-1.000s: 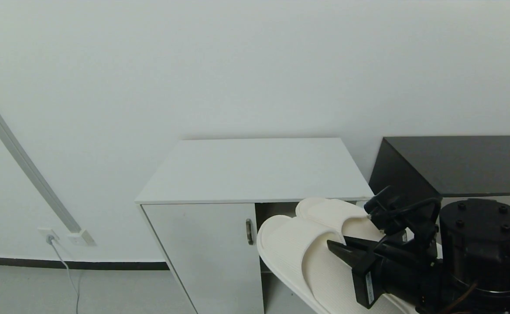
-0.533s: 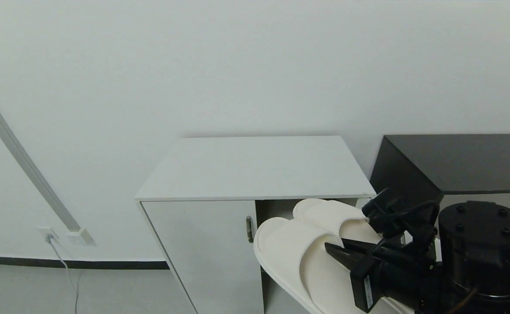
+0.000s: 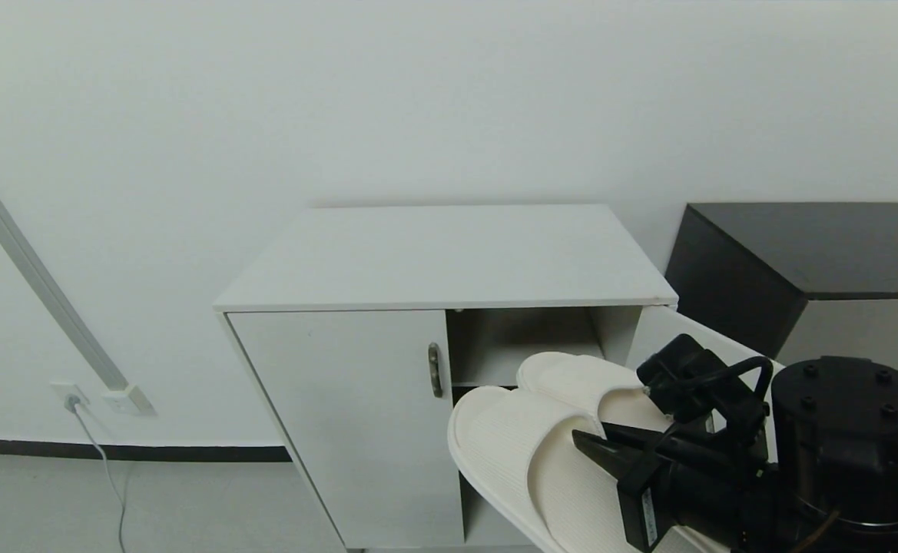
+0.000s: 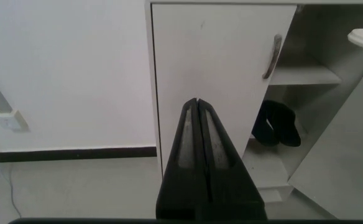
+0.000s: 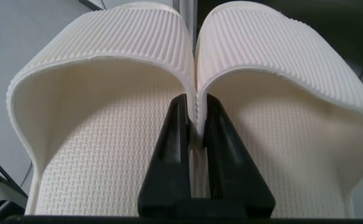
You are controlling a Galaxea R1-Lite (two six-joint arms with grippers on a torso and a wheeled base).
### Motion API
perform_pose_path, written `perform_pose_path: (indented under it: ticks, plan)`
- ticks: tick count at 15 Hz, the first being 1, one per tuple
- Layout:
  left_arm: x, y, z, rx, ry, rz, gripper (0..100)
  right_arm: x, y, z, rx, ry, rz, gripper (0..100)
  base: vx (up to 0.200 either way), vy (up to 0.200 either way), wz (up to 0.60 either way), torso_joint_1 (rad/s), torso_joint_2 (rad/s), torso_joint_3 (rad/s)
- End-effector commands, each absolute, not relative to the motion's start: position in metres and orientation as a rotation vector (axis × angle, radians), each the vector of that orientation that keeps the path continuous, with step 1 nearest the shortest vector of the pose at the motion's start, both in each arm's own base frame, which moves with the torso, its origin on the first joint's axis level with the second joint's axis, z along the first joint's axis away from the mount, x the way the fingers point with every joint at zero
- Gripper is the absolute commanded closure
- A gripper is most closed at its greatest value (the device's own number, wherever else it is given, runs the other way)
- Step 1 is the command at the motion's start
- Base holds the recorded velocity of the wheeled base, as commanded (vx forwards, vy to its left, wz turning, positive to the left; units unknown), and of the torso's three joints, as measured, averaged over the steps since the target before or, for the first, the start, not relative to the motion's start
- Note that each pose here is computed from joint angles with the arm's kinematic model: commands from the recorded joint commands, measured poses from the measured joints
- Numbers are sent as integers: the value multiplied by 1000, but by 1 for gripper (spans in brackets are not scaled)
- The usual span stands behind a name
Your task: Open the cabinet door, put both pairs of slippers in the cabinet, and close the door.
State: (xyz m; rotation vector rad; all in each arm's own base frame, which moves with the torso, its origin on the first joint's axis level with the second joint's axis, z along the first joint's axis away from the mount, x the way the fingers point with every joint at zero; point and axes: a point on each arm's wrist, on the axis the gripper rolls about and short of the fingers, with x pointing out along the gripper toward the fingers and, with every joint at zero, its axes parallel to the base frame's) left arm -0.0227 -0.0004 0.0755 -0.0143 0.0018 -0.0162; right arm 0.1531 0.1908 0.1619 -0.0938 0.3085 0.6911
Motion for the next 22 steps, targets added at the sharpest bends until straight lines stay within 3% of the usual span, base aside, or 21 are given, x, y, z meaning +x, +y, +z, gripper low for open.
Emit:
perform_pose_path:
  ticks: [1,13,22]
  plan:
    - [-23,0,76,-15,2,-15,100,153,191,162,-94,308,692,100,0,0,0,-203,525,315]
    - [-23,0,76,-15,2,-15,100,152,191,160,-98,313,695,100,0,0,0,-165,493,324]
    - [-23,0,76,-15,2,-15,100,153,192,159,-99,313,695,100,0,0,0,-65,440,374]
